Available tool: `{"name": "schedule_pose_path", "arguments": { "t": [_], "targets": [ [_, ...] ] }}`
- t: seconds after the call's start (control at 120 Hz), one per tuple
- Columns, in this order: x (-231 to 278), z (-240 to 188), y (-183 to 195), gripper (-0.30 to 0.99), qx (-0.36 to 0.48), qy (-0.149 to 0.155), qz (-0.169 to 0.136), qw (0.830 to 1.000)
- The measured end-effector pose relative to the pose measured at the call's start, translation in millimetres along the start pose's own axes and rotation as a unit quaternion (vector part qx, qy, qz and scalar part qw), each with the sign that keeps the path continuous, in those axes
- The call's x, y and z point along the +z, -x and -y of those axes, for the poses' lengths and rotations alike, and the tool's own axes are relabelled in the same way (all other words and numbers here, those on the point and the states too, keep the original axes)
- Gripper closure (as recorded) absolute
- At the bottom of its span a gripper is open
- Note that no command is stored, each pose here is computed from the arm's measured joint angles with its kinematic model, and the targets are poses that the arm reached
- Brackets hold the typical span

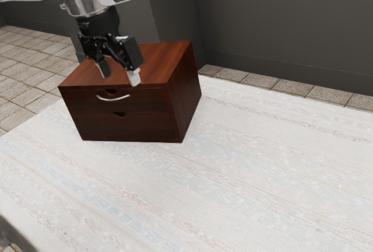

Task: Pull the drawer handle with one arm to open the drawer

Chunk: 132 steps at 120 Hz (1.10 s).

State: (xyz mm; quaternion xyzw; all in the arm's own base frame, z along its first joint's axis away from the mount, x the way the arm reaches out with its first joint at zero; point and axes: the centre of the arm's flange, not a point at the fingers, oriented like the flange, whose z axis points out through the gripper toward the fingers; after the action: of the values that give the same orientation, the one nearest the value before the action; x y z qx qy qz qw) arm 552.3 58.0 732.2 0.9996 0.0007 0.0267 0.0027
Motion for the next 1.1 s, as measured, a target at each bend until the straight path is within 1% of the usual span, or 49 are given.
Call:
{"name": "schedule_pose_path", "arguments": {
  "t": [0.083, 0.142, 0.183, 0.25, 0.342, 0.458, 0.533, 0.65, 0.717, 0.8, 0.908, 1.1],
  "targets": [
    [3.6, 10.5, -2.2, 0.0, 0.003, -0.002, -0.002, 1.0],
    [3.7, 19.5, -1.9, 0.0, 0.022, -0.003, -0.005, 1.0],
    [3.3, 18.9, -2.2, 0.0, 0.052, -0.004, -0.006, 0.999],
    [0.8, 9.8, -0.7, 0.0, 0.119, 0.003, -0.008, 0.993],
    [10.3, 21.2, 5.1, 0.0, 0.187, 0.014, 0.012, 0.982],
    [32.0, 55.5, 37.4, 0.0, 0.243, 0.033, 0.033, 0.969],
    [49.0, 69.9, 61.8, 0.0, 0.284, 0.042, 0.028, 0.957],
    [55.5, 60.3, 59.3, 0.0, 0.375, 0.026, 0.004, 0.927],
    [63.5, 64.1, 53.6, 0.0, 0.41, 0.013, 0.005, 0.912],
    [87.9, 78.0, 49.9, 0.0, 0.429, 0.006, 0.013, 0.903],
    [93.7, 95.3, 47.2, 0.0, 0.448, -0.013, 0.005, 0.894],
    [112.8, 116.1, 29.6, 0.0, 0.48, -0.04, 0.001, 0.876]
  ]
}}
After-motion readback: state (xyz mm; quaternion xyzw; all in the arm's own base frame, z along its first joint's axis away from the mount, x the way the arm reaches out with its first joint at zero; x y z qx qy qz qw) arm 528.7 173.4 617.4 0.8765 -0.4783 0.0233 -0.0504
